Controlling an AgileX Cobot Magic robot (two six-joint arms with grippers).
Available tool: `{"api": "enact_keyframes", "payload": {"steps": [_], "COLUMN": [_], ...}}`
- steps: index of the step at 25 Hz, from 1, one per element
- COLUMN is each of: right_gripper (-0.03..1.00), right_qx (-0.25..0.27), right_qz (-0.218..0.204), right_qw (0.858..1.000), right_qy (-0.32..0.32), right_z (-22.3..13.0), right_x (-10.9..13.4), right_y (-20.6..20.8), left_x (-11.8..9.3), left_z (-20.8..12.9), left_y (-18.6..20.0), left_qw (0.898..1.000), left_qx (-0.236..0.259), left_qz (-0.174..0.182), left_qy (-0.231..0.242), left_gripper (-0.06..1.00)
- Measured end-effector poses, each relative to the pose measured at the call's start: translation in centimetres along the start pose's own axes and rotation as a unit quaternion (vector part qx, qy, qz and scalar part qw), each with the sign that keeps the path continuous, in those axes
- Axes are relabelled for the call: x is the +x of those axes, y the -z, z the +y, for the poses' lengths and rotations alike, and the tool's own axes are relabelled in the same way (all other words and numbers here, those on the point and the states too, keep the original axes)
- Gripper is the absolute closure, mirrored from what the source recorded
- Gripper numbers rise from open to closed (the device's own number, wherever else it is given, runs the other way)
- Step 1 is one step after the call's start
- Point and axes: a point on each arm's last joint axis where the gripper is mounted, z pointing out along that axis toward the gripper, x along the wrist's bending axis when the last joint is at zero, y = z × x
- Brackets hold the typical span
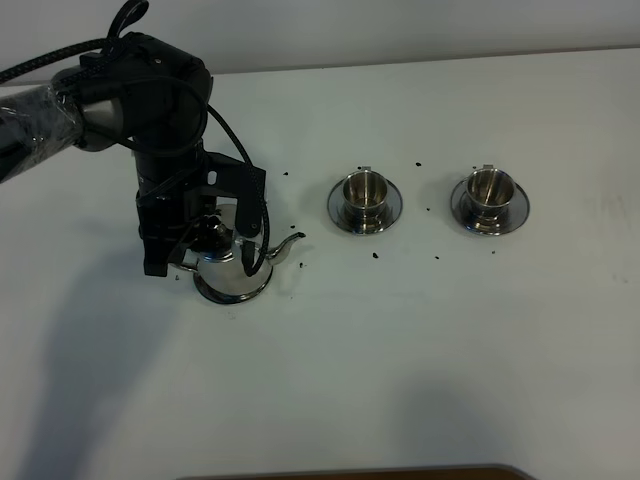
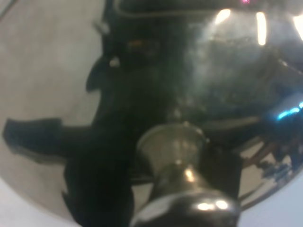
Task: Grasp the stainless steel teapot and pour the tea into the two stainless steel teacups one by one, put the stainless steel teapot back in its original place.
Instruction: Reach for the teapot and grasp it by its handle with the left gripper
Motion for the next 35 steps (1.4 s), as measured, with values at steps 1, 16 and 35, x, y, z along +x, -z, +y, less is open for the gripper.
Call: {"api": "enact_keyframes", "payload": {"steps": [1,16,35], "right_gripper": [0.58,0.58,0.58], "right_qx": [0.000,0.000,0.000], "right_qz": [0.000,0.000,0.000], "right_qw": [1.000,1.000,1.000], "right_qy": [0.000,0.000,0.000], "right_z": [0.00,0.00,0.00], "right_x": [0.00,0.00,0.00], "right_y": [0.00,0.00,0.00], "left_x": [0.00,-0.07,0.27], "left_z": [0.00,-0.30,-0.37], "left_y": [0.00,0.01,-0.16], "left_qw": [1.000,1.000,0.999], "left_qx": [0.000,0.017,0.024], "left_qz": [0.000,-0.004,0.011], "left_qy": [-0.001,-0.016,-0.022], "left_gripper": [0.69,0.69,0.69]}}
